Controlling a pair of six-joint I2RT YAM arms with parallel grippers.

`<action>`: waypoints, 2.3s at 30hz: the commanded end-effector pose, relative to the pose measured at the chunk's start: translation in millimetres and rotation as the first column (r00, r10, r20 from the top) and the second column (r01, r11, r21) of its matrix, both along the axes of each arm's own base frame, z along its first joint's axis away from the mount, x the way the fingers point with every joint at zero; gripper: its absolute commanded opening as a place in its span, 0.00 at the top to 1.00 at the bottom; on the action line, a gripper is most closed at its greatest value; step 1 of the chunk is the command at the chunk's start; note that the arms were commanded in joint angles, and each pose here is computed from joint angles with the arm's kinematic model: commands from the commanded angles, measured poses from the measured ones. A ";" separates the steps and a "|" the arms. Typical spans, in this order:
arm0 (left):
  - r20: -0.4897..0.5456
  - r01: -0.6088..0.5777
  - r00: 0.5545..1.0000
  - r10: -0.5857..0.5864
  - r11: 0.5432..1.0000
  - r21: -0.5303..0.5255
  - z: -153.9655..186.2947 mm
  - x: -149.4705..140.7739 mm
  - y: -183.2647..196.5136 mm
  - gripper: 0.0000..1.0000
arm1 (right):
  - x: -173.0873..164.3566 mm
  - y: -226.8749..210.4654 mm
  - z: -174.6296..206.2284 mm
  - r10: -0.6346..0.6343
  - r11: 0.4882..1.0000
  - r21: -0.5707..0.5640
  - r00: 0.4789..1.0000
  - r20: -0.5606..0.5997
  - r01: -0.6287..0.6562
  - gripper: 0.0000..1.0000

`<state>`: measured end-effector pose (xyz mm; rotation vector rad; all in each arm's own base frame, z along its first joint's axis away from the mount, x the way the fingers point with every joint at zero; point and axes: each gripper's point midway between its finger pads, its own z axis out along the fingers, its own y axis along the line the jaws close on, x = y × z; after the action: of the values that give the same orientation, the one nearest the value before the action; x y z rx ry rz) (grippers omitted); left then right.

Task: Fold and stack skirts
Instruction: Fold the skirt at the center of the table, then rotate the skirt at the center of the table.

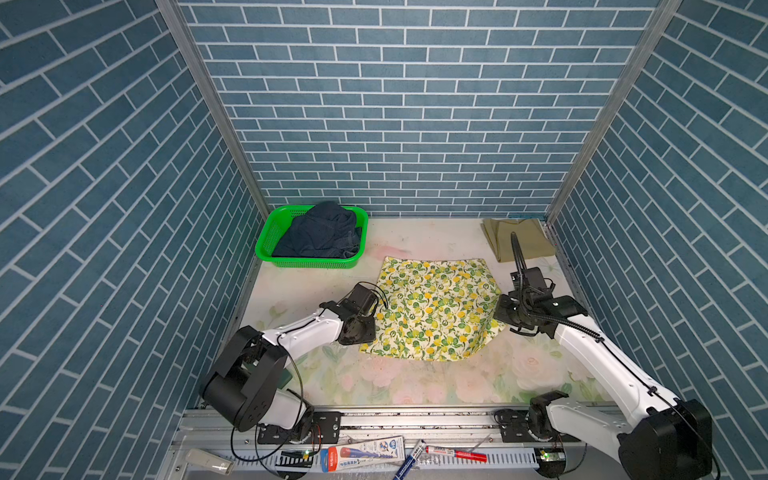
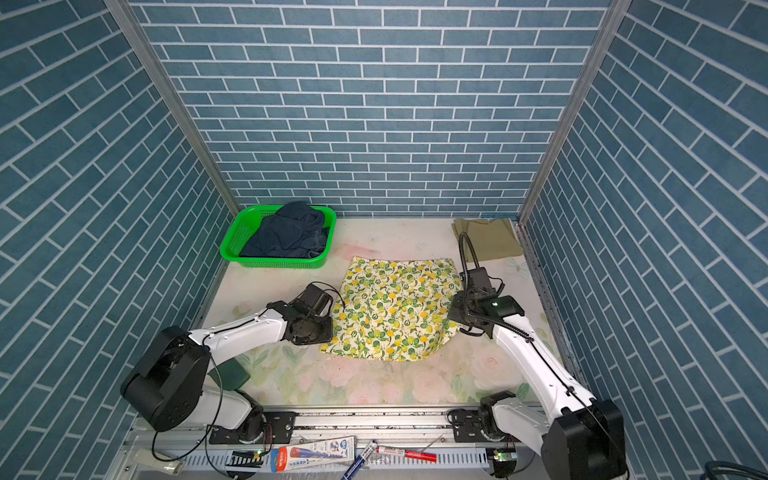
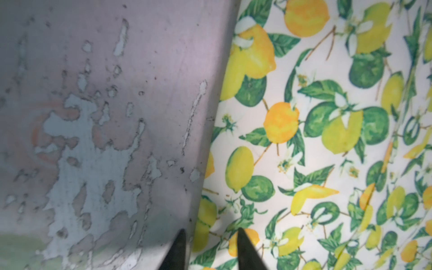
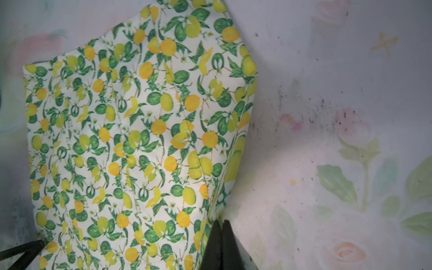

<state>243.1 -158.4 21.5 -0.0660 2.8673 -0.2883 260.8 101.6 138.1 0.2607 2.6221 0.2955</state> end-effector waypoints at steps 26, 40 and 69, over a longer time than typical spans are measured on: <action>0.016 -0.067 0.998 0.067 0.998 -0.023 -13.9 -21.4 23.9 1.00 | -15.9 303.9 58.1 0.345 0.870 0.322 0.928 0.141 -0.373 1.00; 0.010 -0.070 0.997 0.071 0.994 -0.090 -18.3 -25.0 9.1 1.00 | 9.2 227.5 68.4 0.220 0.920 0.293 0.961 0.167 -0.262 0.35; 0.071 0.062 0.996 -0.054 0.990 -0.124 11.8 -38.0 -56.2 0.26 | 76.1 106.1 66.6 0.232 0.971 0.005 0.951 0.203 -0.238 0.26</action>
<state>209.9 -257.4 49.9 0.0978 2.7137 -0.6040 325.4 179.2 205.4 0.1015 2.4582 0.4415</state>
